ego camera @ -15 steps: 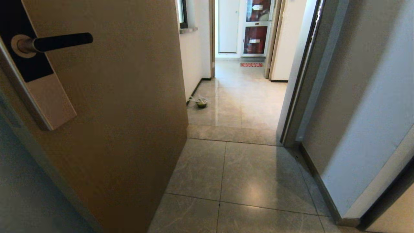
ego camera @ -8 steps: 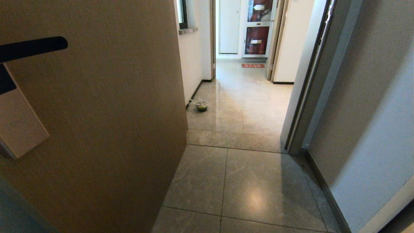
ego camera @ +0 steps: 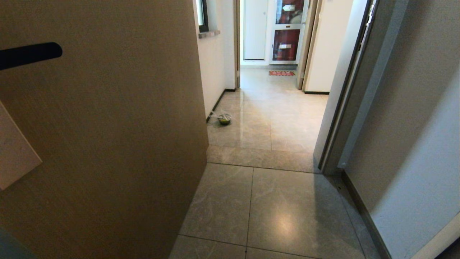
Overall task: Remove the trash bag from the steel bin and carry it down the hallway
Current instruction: Put the trash bag at the door
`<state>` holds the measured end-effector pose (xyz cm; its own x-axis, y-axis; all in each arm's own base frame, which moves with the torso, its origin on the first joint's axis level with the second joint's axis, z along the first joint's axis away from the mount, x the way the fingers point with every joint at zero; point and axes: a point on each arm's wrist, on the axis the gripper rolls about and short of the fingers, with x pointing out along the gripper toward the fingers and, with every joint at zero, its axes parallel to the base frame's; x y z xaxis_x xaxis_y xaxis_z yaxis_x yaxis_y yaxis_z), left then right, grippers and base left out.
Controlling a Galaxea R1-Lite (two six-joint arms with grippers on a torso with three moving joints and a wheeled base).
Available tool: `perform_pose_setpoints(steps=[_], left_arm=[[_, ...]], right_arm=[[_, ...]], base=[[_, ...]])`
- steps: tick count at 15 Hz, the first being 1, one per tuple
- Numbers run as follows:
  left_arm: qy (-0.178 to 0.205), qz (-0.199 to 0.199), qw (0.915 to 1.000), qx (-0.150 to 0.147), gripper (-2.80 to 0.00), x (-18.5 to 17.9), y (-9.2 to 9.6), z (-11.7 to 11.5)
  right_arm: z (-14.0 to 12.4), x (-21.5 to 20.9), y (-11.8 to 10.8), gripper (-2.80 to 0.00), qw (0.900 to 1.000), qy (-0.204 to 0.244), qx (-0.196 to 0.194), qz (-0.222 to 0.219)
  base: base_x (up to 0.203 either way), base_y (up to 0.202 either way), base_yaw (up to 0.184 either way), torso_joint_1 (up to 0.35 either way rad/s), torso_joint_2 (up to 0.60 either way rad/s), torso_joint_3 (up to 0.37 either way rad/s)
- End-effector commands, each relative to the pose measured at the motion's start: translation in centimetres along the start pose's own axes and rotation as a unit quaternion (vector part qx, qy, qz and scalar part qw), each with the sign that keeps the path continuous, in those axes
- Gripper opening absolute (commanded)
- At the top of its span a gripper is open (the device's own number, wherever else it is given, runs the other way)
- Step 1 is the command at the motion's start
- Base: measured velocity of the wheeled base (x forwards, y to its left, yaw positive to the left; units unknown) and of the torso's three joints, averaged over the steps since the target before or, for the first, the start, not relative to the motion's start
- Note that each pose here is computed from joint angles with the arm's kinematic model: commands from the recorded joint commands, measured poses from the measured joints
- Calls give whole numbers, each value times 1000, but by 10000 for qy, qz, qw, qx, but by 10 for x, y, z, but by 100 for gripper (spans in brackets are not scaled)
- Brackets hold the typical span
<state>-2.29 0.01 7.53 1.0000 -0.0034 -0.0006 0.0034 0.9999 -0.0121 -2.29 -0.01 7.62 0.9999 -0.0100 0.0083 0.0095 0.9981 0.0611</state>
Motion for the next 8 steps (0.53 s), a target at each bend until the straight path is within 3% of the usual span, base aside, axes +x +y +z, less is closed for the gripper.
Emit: perform_pose_setpoints(steps=[1,4,8], left_arm=[[12,10,10000,-16,-280,0,0,0],[12,10,10000,-16,-280,0,0,0],[0,6,10000,-8,-280,0,0,0]], right_arm=[[0,0,0,-280,10000,-5,1,-3],[0,0,0,-280,10000,-5,2,0],[0,0,0,-280,10000,-4,2,3]], base=[[0,0,0,0,0,0],[1,-47,13,0,0,4],[0,-175,2,2,1,0]])
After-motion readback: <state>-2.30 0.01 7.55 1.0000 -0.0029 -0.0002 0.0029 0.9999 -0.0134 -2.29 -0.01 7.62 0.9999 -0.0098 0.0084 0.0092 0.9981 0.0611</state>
